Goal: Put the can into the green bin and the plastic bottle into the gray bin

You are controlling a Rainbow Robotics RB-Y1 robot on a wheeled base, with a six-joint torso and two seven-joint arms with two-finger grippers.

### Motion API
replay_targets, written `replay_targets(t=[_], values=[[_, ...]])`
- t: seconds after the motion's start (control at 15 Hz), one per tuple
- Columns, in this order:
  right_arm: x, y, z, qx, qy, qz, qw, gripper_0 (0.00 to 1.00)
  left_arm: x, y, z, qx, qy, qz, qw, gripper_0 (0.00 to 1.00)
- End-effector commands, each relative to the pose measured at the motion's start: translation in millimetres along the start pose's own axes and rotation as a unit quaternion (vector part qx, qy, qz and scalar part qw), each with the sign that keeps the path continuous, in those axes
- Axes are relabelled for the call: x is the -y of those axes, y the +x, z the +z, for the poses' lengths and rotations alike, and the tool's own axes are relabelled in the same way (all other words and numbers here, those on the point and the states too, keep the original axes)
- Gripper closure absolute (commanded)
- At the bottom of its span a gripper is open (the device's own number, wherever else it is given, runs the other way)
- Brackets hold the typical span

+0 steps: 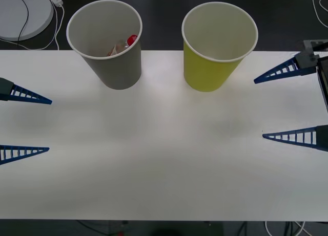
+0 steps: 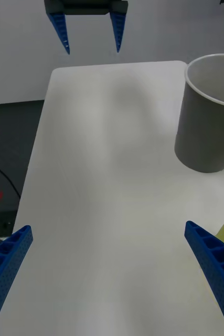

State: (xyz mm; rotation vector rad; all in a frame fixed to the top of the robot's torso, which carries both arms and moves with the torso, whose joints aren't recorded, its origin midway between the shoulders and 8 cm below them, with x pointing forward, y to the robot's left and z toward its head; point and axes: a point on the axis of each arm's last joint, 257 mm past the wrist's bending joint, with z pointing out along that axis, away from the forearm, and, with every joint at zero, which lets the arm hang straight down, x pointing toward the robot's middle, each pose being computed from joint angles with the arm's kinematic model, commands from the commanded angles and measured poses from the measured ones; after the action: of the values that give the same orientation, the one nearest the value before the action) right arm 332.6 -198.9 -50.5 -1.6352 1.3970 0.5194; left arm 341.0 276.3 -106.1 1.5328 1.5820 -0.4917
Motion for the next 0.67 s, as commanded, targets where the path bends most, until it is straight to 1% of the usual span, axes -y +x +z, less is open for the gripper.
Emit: replay_targets(t=[0.07, 0.2, 0.4, 0.67], values=[[-15.2, 15, -8, -0.010, -0.008, 0.009, 0.9999, 0.00, 0.0, 0, 0, 0.000, 0.000, 0.000, 1.0000, 0.00], [-25.6, 26, -10, -0.014, -0.009, 0.019, 0.9997, 0.00, 0.0, 0, 0, 0.000, 0.000, 0.000, 1.0000, 0.00], [-36.0, 39, -14, -0.018, -0.008, 0.026, 0.9995, 0.00, 0.0, 0, 0, 0.000, 0.000, 0.000, 1.0000, 0.00], [-46.4, 46, -13, -0.015, -0.012, 0.028, 0.9994, 0.00, 0.0, 0, 0, 0.000, 0.000, 0.000, 1.0000, 0.00]])
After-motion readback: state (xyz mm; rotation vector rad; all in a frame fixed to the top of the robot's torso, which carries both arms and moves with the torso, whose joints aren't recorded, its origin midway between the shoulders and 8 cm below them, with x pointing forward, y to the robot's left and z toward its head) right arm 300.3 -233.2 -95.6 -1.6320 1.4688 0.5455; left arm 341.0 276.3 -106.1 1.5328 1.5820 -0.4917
